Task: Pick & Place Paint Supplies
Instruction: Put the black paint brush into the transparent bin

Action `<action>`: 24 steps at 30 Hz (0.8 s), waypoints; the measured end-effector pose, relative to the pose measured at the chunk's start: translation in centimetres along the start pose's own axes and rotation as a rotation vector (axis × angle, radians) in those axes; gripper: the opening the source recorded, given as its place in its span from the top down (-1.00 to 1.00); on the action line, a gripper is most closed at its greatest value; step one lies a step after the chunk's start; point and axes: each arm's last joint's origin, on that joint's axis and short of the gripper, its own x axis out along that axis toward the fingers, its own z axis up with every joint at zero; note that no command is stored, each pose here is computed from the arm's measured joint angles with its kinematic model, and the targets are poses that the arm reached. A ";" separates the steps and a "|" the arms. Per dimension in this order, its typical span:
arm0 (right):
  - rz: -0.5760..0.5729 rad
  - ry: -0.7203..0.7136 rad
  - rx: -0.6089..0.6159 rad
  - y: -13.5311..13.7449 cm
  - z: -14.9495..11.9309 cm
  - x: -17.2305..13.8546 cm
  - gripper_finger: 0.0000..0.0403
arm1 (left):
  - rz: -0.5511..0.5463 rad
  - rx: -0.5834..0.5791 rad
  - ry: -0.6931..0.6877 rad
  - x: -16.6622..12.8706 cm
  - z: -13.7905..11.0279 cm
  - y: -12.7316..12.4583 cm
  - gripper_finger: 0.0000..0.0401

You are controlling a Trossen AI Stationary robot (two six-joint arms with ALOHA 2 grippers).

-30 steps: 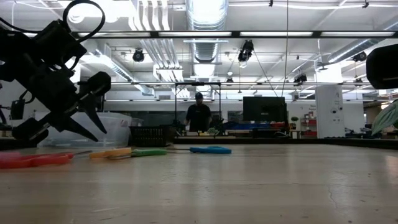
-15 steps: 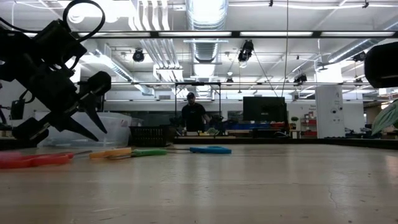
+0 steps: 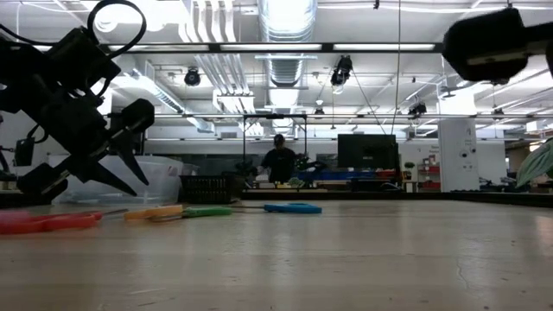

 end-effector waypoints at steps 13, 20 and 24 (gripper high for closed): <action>-0.128 -0.113 0.290 -5.2 -0.3 -2.8 0.88 | -0.001 -0.002 0.000 0.0 0.0 0.0 0.53; -0.171 -0.191 0.515 -10.8 -0.8 -3.5 0.88 | -0.001 -0.003 0.000 0.0 0.0 0.0 0.53; -0.202 -0.220 0.642 -14.5 -1.6 -3.6 0.88 | -0.001 -0.003 0.000 0.0 0.0 0.0 0.53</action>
